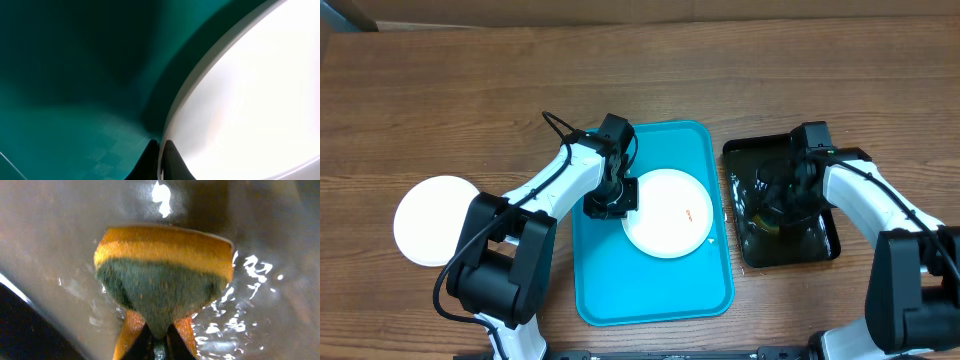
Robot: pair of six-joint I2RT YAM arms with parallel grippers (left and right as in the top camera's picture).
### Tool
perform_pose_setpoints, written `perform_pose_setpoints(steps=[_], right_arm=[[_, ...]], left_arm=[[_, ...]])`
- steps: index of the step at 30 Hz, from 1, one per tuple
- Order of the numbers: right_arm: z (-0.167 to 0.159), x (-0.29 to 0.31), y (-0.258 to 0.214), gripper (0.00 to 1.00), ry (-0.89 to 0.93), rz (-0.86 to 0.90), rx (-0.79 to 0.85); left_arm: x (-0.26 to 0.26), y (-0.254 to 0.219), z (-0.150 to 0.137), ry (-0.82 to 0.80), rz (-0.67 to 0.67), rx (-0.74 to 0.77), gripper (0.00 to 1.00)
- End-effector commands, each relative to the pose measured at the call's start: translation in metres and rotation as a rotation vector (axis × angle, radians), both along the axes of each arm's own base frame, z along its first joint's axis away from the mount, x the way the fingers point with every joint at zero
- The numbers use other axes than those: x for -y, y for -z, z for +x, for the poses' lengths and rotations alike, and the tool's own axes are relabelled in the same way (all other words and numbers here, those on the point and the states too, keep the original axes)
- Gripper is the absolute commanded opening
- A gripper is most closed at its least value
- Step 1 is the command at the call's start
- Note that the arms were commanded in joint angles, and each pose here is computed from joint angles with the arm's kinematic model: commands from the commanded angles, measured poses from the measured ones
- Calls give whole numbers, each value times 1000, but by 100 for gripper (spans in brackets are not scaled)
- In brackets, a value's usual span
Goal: Clean dirty plates on tray and stack at the side
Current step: 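Reach the right gripper into the black tray toward the sponge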
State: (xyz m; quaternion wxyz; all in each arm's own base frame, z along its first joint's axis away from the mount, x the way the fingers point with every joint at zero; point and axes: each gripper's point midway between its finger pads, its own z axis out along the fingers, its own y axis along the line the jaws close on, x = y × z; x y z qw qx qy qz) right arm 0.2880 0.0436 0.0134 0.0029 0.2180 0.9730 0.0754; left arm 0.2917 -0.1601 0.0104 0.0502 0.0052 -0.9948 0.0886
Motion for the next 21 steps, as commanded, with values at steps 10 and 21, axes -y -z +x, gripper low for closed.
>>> perform_pose_setpoints(steps=[10, 21], right_arm=[[-7, 0, -19, 61, -27, 1, 61], [-15, 5, 11, 4, 69, -13, 79]], left_arm=[[-1, 8, -7, 41, 4, -26, 4], [-2, 8, -8, 41, 5, -29, 4]])
